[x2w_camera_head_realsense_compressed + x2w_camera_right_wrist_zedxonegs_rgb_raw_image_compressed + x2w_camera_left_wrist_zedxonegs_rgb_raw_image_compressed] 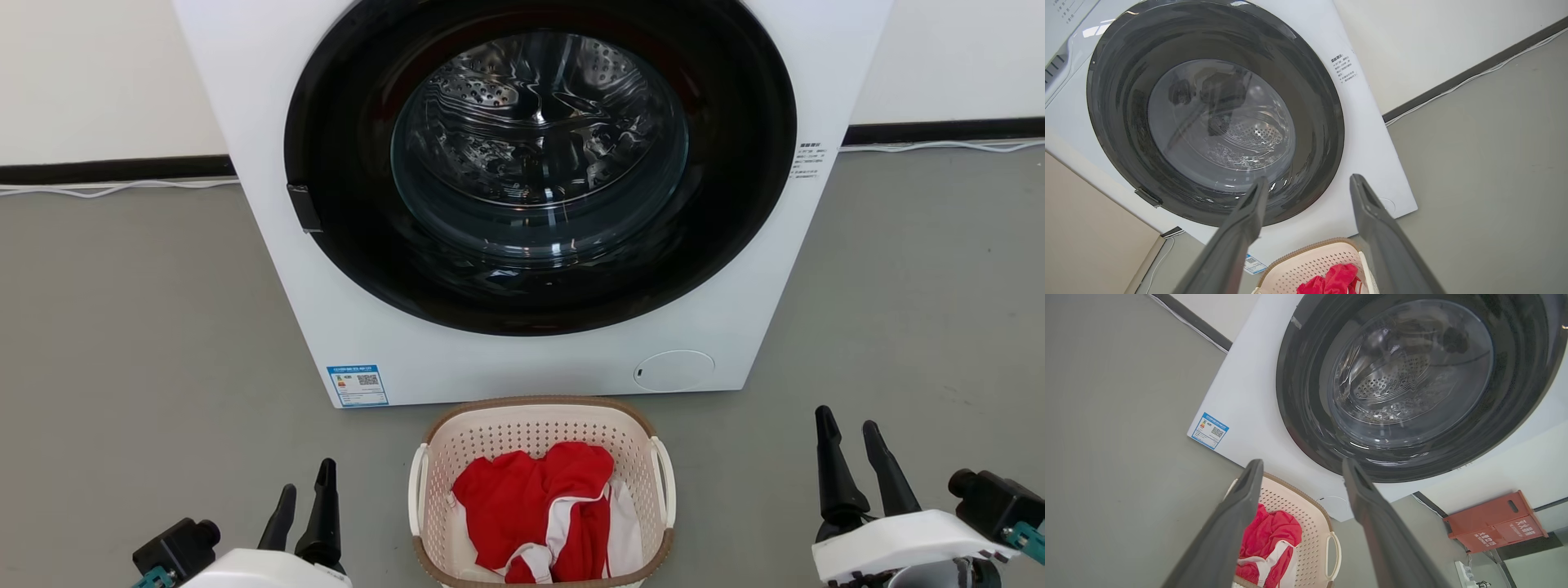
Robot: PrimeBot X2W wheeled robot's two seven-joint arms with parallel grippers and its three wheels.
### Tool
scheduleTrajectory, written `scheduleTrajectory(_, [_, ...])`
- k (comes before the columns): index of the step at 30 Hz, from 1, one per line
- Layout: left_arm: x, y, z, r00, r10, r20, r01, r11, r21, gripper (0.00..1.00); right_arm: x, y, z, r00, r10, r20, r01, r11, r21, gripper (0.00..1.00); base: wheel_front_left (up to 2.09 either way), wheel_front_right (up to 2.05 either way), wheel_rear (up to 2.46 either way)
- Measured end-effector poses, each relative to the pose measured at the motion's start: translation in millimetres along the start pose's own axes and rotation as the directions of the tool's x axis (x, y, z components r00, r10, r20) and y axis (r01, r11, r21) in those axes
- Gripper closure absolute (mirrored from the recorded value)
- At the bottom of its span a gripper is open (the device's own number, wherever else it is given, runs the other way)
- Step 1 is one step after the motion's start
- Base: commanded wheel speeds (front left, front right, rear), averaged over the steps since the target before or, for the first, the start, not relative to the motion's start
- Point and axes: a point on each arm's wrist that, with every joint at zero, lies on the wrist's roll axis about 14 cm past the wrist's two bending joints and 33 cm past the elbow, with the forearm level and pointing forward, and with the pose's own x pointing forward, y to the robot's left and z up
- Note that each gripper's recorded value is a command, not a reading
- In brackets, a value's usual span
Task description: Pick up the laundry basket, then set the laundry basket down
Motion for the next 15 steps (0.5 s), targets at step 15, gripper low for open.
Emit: scheduleTrajectory(15, [0.6, -5.4, -2.3, 0.999, -0.032, 0.009, 0.03, 0.983, 0.18, 0.0, -1.7, 1.9, 3.1, 1.0, 0.023, 0.017, -0.019, 0.98, -0.196, 0.0, 0.0, 0.0, 0.0])
